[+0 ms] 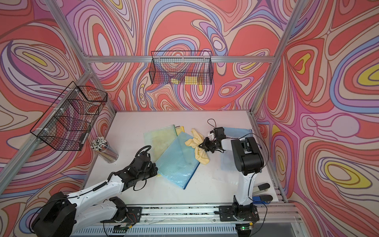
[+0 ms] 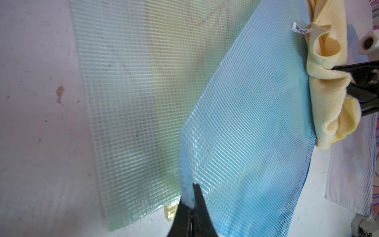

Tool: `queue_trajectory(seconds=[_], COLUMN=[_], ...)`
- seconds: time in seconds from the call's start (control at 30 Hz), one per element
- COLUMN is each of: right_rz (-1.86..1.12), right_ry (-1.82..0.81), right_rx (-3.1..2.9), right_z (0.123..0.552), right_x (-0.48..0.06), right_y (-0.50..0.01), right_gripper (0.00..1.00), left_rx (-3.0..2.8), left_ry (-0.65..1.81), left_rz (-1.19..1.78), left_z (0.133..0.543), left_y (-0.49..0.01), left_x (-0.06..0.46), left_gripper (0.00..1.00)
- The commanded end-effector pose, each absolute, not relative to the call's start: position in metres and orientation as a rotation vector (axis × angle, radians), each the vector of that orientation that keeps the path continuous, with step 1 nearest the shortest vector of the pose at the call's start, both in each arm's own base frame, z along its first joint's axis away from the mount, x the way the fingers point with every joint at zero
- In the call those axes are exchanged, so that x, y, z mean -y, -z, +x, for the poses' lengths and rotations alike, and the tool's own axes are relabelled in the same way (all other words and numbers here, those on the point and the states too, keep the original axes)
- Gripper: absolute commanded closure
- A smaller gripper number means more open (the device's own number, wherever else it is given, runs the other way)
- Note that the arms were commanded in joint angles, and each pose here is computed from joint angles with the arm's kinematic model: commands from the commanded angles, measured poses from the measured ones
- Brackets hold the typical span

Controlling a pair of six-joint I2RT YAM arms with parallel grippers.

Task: Wipe the document bag
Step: Wipe the dirt from the document bag.

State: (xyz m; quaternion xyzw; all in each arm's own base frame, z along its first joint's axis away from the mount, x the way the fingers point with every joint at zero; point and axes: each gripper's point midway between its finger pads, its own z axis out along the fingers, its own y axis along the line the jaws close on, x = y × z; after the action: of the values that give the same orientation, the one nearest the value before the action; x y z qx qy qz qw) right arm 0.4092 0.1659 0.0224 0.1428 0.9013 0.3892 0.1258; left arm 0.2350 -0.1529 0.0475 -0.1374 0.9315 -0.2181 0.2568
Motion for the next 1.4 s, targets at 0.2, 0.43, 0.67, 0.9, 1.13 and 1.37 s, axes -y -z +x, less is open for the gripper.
queue_trajectory(seconds=[0.2, 0.43, 0.67, 0.9, 1.13, 1.37], right_rz=[0.069, -0.155, -0.032, 0.263, 0.428, 0.383], right_ry=[-1.138, -1.241, -1.161, -1.098, -1.016, -1.15], right_rx=[-2.735, -2.817, -2.93, -2.9, -2.838, -2.701], right_z=[0.342, 0.28, 0.269, 0.296, 0.325, 0.345], right_x=[-0.268, -0.347, -0.322, -0.242, -0.17, -0.183], right_y=[-0.055, -0.043, 0.014, 0.03, 0.013, -0.048], right_gripper=[1.0, 1.0, 1.0, 1.0, 1.0, 1.0], left_rx=[-2.578, -2.593, -2.588, -2.59, -2.59, -2.585], left_ry=[0.507, 0.511, 0.513, 0.498, 0.481, 0.476], left_rz=[-0.388, -0.38, -0.378, -0.371, -0.369, -0.365], left_z=[0.231, 0.234, 0.235, 0.233, 0.231, 0.232], left_y=[-0.035, -0.033, -0.035, -0.035, -0.036, -0.036], left_x=[0.144, 0.148, 0.149, 0.146, 0.142, 0.142], left_gripper=[1.0, 1.0, 1.0, 1.0, 1.0, 1.0])
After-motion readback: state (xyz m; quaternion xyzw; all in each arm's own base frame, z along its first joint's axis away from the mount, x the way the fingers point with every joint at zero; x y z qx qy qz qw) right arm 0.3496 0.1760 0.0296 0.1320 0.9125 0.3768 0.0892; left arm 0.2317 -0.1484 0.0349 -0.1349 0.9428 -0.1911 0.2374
